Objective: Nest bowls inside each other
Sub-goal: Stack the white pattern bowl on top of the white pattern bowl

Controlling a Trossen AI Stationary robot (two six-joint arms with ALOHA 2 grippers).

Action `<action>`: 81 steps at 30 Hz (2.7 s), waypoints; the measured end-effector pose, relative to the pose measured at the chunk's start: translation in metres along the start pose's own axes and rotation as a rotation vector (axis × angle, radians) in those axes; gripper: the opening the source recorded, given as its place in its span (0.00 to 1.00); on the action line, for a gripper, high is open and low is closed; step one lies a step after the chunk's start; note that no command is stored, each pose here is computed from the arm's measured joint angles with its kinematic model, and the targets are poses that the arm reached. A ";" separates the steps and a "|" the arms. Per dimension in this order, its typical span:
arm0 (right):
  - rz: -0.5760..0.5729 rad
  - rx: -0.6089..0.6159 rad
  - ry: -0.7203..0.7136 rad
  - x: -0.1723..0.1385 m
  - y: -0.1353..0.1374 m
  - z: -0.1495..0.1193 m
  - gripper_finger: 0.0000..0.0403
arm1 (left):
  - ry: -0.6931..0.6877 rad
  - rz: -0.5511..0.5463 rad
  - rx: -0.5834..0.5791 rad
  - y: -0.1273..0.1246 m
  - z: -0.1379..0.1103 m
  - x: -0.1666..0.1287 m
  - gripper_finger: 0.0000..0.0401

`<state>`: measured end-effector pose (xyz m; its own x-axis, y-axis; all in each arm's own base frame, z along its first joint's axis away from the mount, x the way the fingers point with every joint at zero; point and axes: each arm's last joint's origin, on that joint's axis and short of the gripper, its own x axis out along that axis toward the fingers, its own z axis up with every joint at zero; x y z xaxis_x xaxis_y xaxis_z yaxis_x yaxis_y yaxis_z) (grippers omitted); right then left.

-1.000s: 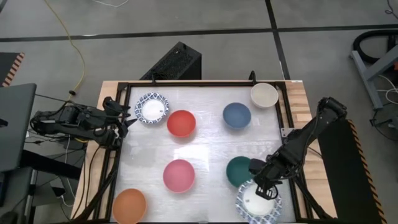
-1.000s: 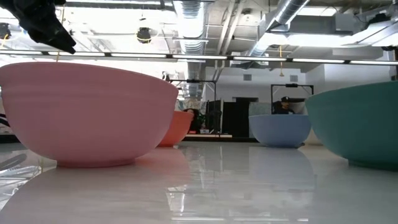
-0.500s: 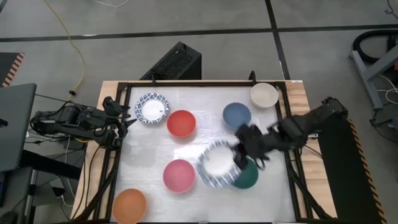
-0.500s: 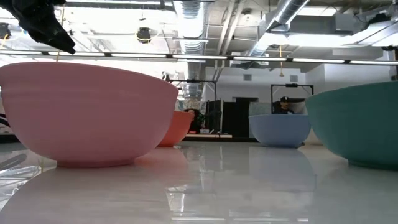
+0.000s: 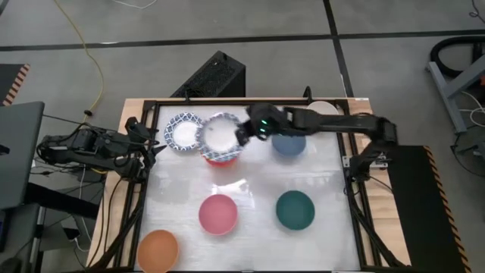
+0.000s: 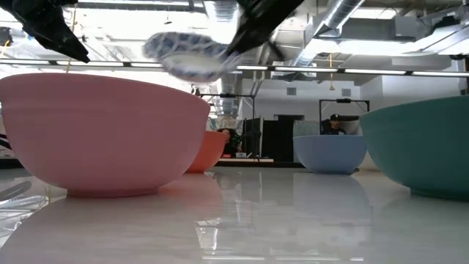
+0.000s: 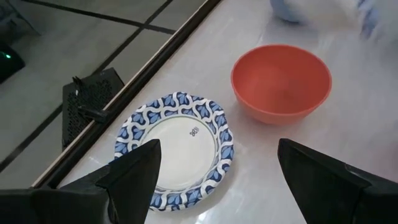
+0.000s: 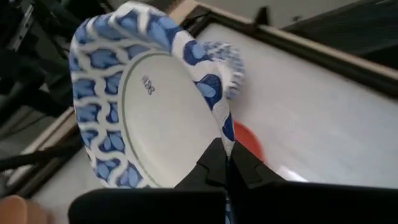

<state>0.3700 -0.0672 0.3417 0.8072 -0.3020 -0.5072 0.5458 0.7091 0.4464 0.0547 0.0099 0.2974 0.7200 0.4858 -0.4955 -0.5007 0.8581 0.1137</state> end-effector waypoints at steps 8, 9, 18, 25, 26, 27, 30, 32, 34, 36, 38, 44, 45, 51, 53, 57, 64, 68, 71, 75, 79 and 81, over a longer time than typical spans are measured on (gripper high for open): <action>0.162 0.044 -0.004 0.096 -0.030 0.028 0.02 | -0.001 0.000 -0.002 0.000 0.000 0.000 0.78; 0.158 0.043 -0.003 0.106 -0.032 0.030 0.02 | -0.001 0.000 -0.002 0.000 0.000 0.000 0.78; 0.227 0.016 -0.026 0.176 -0.029 0.048 0.02 | -0.002 0.001 -0.005 0.000 0.000 0.000 0.78; 0.179 0.032 0.018 0.212 -0.043 0.049 0.02 | -0.001 0.000 -0.008 0.000 0.000 0.000 0.78; 0.168 0.037 0.026 0.215 -0.047 0.049 0.02 | -0.001 -0.002 -0.008 0.000 0.000 0.000 0.78; 0.154 0.042 0.039 0.219 -0.051 0.048 0.02 | -0.001 -0.002 -0.009 0.000 0.000 0.000 0.78; 0.130 0.067 0.052 0.227 -0.062 0.045 0.03 | 0.002 -0.001 -0.020 0.000 0.000 0.000 0.78; 0.112 0.097 0.064 0.227 -0.068 0.046 0.05 | 0.002 -0.001 -0.021 0.000 0.000 0.000 0.78; 0.094 0.103 0.080 0.226 -0.073 0.047 0.07 | 0.004 -0.001 -0.020 0.000 0.000 0.000 0.78; 0.079 0.095 0.099 0.226 -0.076 0.046 0.12 | 0.005 -0.005 -0.020 0.000 0.000 0.000 0.78; 0.076 0.079 0.112 0.226 -0.076 0.044 0.17 | 0.005 -0.005 -0.020 0.000 0.000 0.000 0.78; 0.100 0.046 0.125 0.224 -0.067 0.042 0.36 | 0.005 -0.005 -0.021 0.000 0.000 0.000 0.78; 0.106 0.045 0.132 0.224 -0.067 0.041 0.39 | 0.005 -0.005 -0.021 0.000 0.000 0.000 0.78; 0.131 0.041 0.135 0.224 -0.066 0.042 0.52 | 0.006 -0.005 -0.021 0.000 0.000 0.000 0.78; 0.126 0.045 0.140 0.224 -0.070 0.043 0.53 | 0.006 -0.006 -0.021 0.000 -0.001 0.000 0.78; 0.115 0.034 0.130 0.223 -0.078 0.048 0.54 | 0.010 -0.017 -0.021 0.000 -0.001 0.000 0.78; 0.058 0.007 0.106 0.219 -0.082 0.054 0.51 | 0.010 -0.017 -0.008 0.000 -0.001 0.000 0.78; -0.028 -0.045 0.056 0.218 -0.084 0.056 0.40 | 0.010 -0.017 -0.005 0.000 -0.001 0.000 0.78; -0.035 -0.071 0.027 0.217 -0.081 0.057 0.30 | 0.010 -0.017 -0.005 0.000 -0.001 0.000 0.78; -0.034 -0.091 0.029 0.217 -0.078 0.055 0.18 | 0.010 -0.016 -0.005 0.000 -0.001 0.000 0.78; -0.027 -0.117 0.033 0.217 -0.072 0.052 0.11 | 0.009 -0.014 -0.017 0.000 -0.001 0.000 0.78; -0.026 -0.120 0.030 0.217 -0.073 0.053 0.09 | 0.009 -0.014 -0.020 0.000 -0.001 0.000 0.78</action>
<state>0.5178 -0.2178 0.2378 0.7853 -0.3033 -0.5397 0.5340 0.7729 0.3427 0.0545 0.0095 0.2969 0.7227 0.4726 -0.5043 -0.5006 0.8610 0.0895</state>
